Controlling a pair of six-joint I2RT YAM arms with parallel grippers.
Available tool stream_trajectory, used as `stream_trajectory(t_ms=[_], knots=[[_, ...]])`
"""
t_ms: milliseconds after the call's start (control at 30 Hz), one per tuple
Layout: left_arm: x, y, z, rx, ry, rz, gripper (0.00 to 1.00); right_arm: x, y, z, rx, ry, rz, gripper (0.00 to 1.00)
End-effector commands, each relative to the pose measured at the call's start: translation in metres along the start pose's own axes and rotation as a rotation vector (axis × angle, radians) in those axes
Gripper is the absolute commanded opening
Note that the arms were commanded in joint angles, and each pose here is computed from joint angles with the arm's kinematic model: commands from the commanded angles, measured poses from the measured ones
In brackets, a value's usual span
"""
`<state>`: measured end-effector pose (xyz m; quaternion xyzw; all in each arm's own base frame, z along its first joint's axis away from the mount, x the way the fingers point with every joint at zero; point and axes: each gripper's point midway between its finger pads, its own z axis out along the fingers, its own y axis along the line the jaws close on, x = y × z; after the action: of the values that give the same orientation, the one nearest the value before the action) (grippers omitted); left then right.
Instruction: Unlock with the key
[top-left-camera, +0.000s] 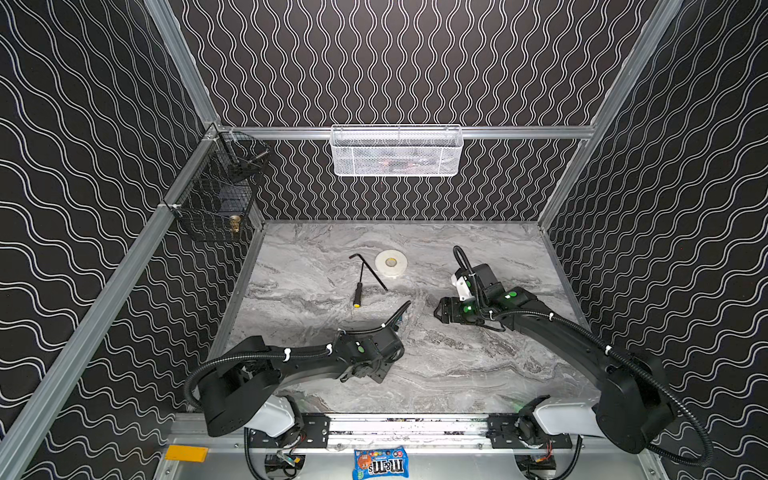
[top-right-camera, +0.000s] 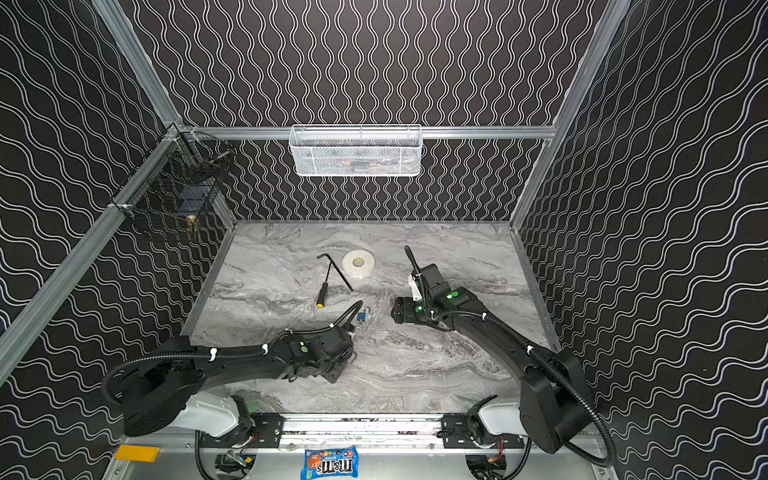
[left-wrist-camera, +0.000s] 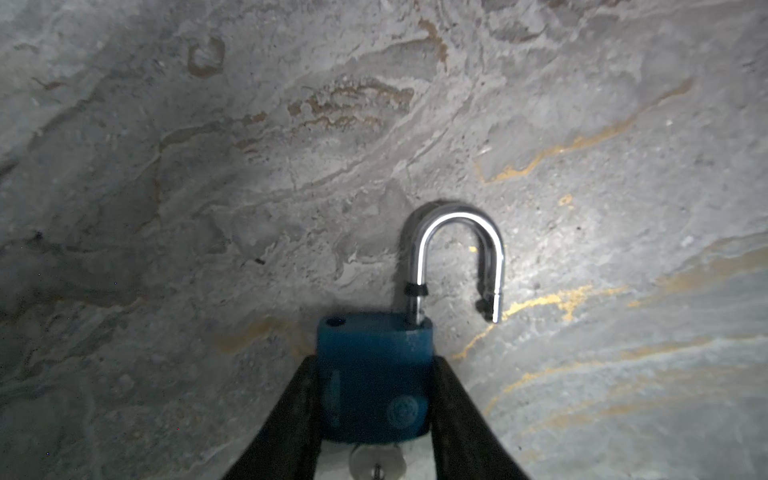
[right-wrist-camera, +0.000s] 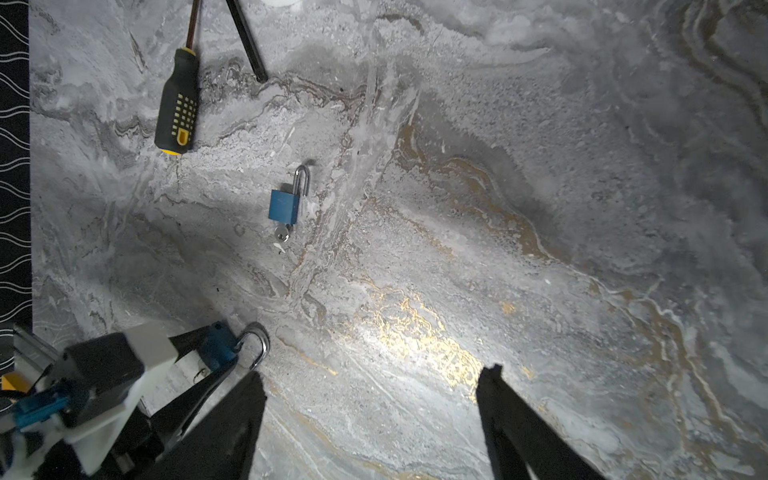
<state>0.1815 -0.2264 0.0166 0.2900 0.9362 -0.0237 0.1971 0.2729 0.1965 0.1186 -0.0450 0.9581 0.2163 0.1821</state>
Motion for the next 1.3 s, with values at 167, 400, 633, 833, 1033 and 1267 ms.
stream_trajectory(t_ms=[167, 400, 633, 833, 1033, 1267], knots=[[0.009, 0.005, 0.01, -0.046, 0.055, -0.012, 0.55, 0.0, 0.001, 0.004, -0.035, -0.003, 0.011, 0.82], [0.01, 0.004, 0.011, -0.044, 0.065, -0.01, 0.76, -0.005, -0.001, 0.003, -0.044, 0.002, 0.019, 0.82], [-0.005, 0.001, -0.005, -0.001, -0.009, -0.049, 0.98, -0.022, -0.004, -0.006, -0.047, -0.047, 0.032, 0.83], [-0.087, 0.023, -0.061, 0.037, -0.308, -0.234, 0.99, -0.094, -0.063, -0.049, 0.145, -0.404, 0.155, 0.99], [-0.079, 0.203, -0.12, -0.594, -0.488, -0.562, 0.98, -0.102, -0.219, -0.101, 0.617, -0.825, 0.4, 0.99], [-0.016, 0.319, -0.084, -0.843, -0.565, -0.664, 0.99, -0.09, -0.271, -0.09, 0.705, -0.998, 0.264, 0.99]])
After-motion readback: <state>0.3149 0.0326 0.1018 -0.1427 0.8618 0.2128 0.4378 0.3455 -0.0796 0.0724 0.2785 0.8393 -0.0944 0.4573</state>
